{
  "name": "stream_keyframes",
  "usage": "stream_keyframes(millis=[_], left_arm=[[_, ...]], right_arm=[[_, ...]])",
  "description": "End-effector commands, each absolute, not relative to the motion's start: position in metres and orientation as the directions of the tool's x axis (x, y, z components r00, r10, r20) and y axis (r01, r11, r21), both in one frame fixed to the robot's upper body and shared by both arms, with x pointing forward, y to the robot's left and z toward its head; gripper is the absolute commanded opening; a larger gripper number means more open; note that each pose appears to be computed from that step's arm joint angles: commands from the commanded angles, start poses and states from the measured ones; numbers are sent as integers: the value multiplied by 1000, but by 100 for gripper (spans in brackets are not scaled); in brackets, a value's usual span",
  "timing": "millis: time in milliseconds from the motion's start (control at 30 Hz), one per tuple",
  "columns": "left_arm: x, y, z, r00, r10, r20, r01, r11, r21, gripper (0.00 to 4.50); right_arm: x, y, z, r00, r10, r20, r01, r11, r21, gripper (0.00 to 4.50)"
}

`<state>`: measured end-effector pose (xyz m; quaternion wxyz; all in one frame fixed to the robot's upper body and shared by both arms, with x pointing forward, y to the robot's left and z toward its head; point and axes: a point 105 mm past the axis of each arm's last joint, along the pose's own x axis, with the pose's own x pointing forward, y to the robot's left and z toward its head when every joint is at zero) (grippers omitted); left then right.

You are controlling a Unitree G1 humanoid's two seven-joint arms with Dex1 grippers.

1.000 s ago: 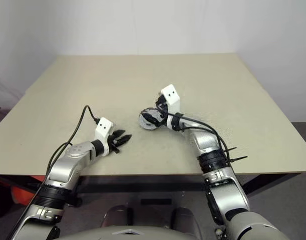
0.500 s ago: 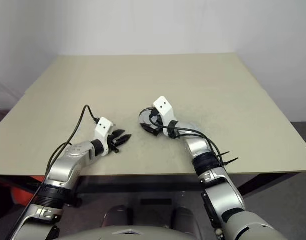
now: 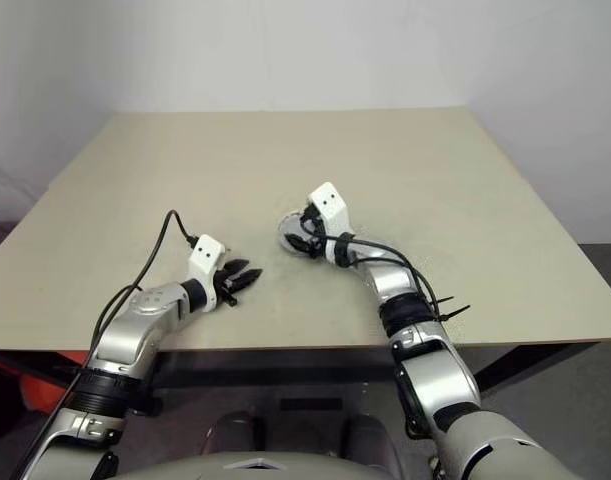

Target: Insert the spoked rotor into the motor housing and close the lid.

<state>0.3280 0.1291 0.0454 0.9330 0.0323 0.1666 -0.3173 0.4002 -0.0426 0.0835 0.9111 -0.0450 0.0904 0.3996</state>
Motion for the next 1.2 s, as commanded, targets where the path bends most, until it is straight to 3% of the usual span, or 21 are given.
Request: stream_keyframes(millis=[33, 933, 1200], left_arm=[[332, 129, 58, 757, -584, -294, 607, 794, -16, 204], [331, 130, 58, 762, -576, -296, 599, 800, -14, 204], [332, 130, 58, 764, -575, -294, 597, 802, -16, 204]], right_arm=[[413, -40, 115, 696, 709, -110, -715, 699, -21, 314], [416, -41, 77, 697, 678, -235, -710, 697, -96, 314], [416, -56, 60, 689, 644, -332, -704, 705, -92, 314]])
